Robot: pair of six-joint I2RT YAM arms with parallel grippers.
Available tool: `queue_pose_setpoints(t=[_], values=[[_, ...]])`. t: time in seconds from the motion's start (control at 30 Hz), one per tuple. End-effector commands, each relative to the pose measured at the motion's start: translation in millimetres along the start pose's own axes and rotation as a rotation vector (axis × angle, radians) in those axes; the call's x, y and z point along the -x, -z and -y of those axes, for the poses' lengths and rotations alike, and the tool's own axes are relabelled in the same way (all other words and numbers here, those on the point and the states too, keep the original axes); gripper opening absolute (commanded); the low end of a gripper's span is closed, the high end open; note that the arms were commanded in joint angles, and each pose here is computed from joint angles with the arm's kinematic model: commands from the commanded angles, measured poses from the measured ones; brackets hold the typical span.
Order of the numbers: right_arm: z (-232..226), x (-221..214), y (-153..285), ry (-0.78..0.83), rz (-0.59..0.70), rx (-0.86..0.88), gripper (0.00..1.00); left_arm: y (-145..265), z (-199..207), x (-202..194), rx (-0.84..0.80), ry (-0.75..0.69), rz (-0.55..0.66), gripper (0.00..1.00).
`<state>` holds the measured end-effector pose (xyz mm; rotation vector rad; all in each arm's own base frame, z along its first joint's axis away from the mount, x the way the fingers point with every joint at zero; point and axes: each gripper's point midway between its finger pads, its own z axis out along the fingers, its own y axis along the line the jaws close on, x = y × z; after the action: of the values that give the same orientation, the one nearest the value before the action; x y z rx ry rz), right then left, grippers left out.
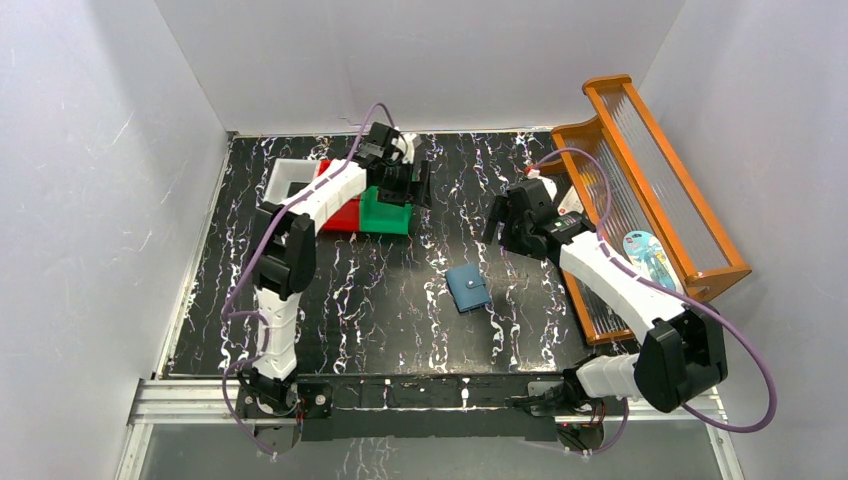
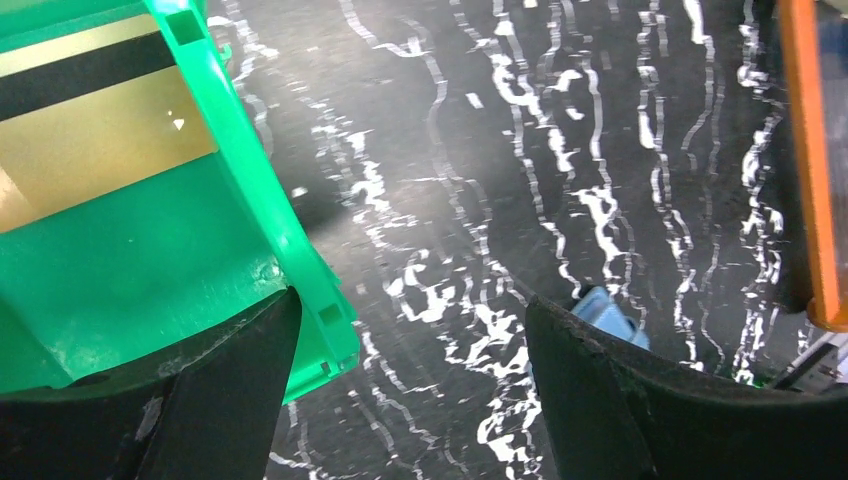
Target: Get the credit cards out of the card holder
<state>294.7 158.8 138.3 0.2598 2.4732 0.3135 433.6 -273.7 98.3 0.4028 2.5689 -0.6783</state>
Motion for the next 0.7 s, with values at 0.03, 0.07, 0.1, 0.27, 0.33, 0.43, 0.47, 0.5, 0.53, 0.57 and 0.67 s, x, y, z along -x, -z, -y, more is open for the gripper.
queue_pose_setpoints(t=[0.03,0.07,0.1,0.27,0.33,0.43,0.47,0.5,0.53,0.57,0.67], values=[[21,20,18,-0.095,0.129,-0.085,0.98,-6,58,5,-0.125,-0.010,-0.004,0.80],[24,22,21,-0.112,0.149,-0.097,0.98,-10,67,2,-0.142,-0.014,-0.011,0.80],[27,25,23,-0.122,0.168,-0.107,0.98,-12,76,0,-0.160,-0.020,-0.015,0.80],[45,35,41,-0.170,0.263,-0.164,0.98,-30,112,-12,-0.236,-0.023,-0.051,0.80],[51,38,48,-0.208,0.296,-0.173,0.98,-35,127,-14,-0.254,-0.030,-0.056,0.79],[45,41,54,-0.269,0.287,-0.097,0.99,-42,148,-16,-0.270,-0.046,-0.048,0.79],[42,42,56,-0.280,0.284,-0.072,0.98,-40,152,-14,-0.276,-0.041,-0.042,0.79],[42,42,58,-0.289,0.277,-0.057,0.98,-37,157,-11,-0.282,-0.036,-0.026,0.80],[40,41,60,-0.312,0.272,-0.041,0.98,-29,159,-5,-0.278,-0.040,0.003,0.82],[37,40,60,-0.316,0.267,-0.020,0.98,-18,161,1,-0.272,-0.055,0.029,0.84],[14,41,60,-0.262,0.234,0.090,0.98,34,150,29,-0.172,-0.105,0.191,0.93]])
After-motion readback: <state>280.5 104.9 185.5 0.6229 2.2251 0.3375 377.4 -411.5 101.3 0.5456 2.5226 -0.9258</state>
